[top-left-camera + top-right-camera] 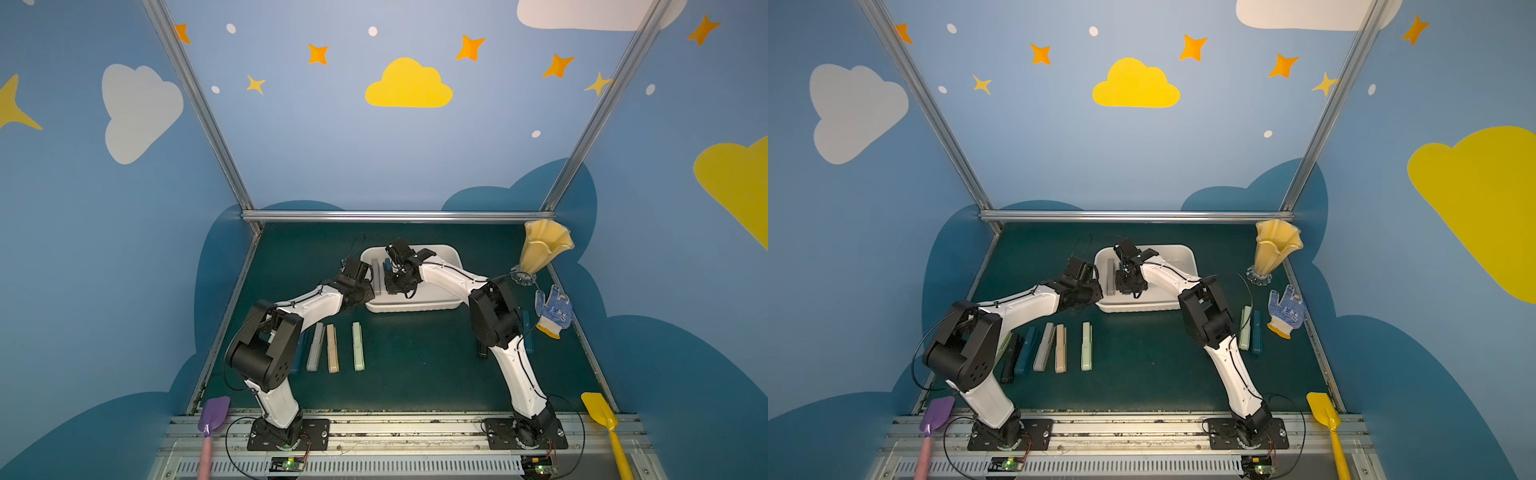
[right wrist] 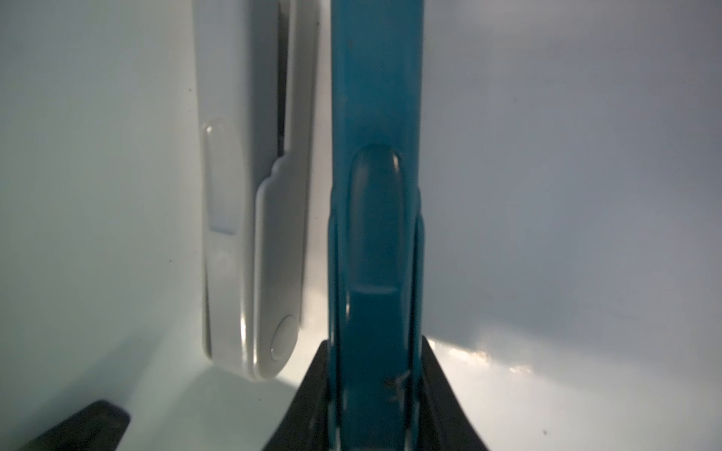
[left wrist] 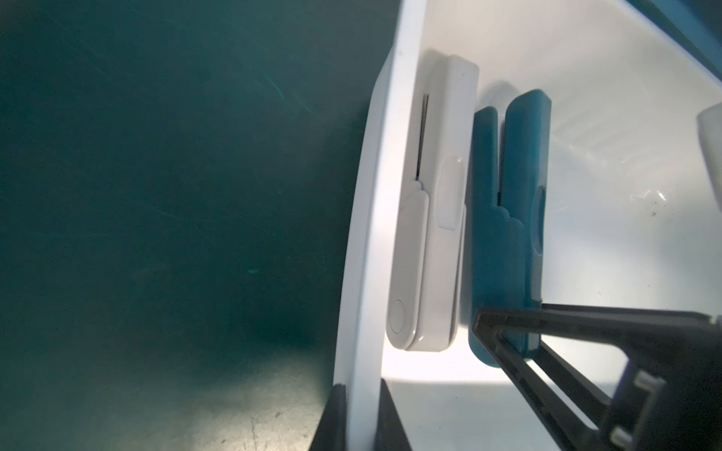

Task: Put the pruning pliers into the storage box
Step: Place the pruning pliers in the storage box.

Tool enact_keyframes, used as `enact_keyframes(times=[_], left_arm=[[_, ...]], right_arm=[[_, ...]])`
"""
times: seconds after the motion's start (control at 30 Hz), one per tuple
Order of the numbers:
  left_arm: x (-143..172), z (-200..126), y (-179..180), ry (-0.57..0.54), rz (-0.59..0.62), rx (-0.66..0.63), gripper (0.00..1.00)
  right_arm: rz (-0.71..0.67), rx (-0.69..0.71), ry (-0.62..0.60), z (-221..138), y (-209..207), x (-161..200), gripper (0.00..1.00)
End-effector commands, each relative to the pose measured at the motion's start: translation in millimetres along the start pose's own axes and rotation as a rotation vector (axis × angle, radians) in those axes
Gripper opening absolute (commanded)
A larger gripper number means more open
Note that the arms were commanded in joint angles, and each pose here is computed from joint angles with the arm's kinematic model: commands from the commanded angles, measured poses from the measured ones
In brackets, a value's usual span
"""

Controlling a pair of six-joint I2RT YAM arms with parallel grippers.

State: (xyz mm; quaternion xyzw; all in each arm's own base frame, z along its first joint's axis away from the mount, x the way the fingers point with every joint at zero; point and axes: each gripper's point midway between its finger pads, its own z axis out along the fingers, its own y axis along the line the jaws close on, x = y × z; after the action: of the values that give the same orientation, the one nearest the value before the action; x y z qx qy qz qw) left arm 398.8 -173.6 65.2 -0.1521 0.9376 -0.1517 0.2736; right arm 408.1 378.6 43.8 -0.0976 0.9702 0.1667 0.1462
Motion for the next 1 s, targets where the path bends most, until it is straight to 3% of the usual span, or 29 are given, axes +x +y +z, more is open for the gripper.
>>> enact_keyframes(times=[0.0, 0.53, 0.97], left_arm=[[-9, -10, -10, -0.035, 0.003, 0.039, 0.13], [-11, -11, -10, -0.040, 0.006, 0.038, 0.13], [-10, -10, -8, -0.038, 0.004, 0.039, 0.13]], right_arm=[[0.018, -0.004, -0.047, 2, 5, -15, 0.28], [0.043, -0.008, -0.042, 10, 6, -16, 0.38], [0.076, -0.069, -0.050, -2, 16, -22, 0.36]])
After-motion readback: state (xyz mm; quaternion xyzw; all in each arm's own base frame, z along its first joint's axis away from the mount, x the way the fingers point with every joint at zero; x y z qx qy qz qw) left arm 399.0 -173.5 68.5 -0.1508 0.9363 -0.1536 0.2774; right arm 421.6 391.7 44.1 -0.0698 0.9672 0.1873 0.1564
